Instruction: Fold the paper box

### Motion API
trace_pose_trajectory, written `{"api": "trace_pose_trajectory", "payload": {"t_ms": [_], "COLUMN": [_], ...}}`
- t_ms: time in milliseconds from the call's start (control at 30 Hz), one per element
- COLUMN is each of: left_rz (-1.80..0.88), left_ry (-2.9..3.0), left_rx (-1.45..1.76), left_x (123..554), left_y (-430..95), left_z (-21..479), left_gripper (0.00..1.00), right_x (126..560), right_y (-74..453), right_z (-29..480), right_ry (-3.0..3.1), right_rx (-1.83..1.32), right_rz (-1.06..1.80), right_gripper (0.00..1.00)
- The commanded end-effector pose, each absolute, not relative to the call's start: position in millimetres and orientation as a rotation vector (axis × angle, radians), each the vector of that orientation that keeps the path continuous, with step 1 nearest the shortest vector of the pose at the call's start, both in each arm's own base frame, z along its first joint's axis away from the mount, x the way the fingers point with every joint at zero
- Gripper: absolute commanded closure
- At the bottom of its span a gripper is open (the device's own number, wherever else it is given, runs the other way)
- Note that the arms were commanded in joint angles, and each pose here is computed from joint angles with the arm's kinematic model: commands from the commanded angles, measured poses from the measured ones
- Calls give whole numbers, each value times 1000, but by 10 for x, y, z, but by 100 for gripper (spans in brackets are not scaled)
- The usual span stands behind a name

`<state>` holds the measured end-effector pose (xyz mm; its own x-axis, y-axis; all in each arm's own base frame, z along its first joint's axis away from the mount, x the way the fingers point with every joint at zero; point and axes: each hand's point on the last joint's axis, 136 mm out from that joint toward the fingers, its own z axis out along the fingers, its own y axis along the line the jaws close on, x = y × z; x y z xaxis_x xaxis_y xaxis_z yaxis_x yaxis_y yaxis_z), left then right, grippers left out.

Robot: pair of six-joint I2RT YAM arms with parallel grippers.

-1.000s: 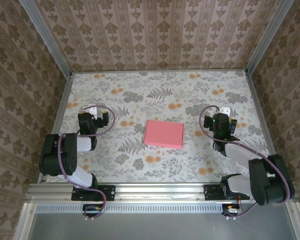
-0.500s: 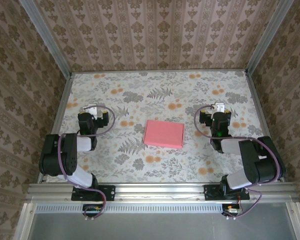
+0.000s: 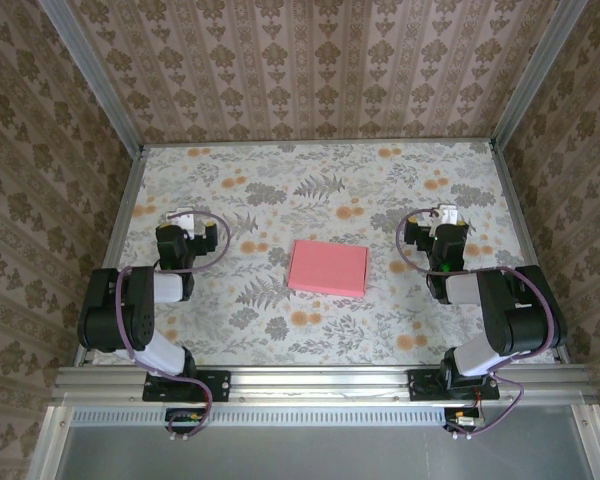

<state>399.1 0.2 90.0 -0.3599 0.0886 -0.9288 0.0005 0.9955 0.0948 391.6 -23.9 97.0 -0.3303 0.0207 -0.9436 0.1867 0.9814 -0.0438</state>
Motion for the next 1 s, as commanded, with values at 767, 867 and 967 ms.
{"api": "trace_pose_trajectory", "payload": {"t_ms": [767,867,967], "left_rz": [86,86,86], "left_ry": [1907,1907,1907], "left_rx": [92,92,93], "left_x": [4009,4009,4009], "left_y": [-23,-23,-24], "left_z": [961,963,961], "left_gripper": [0,0,0], "right_x": [4003,4001,3987], "right_y": [-19,-18,10], "right_z": [964,968,974], "right_ry": [1931,1929,1920], "right_rx": [39,38,24], "right_rz": [5,0,-33], "right_gripper": [0,0,0]}}
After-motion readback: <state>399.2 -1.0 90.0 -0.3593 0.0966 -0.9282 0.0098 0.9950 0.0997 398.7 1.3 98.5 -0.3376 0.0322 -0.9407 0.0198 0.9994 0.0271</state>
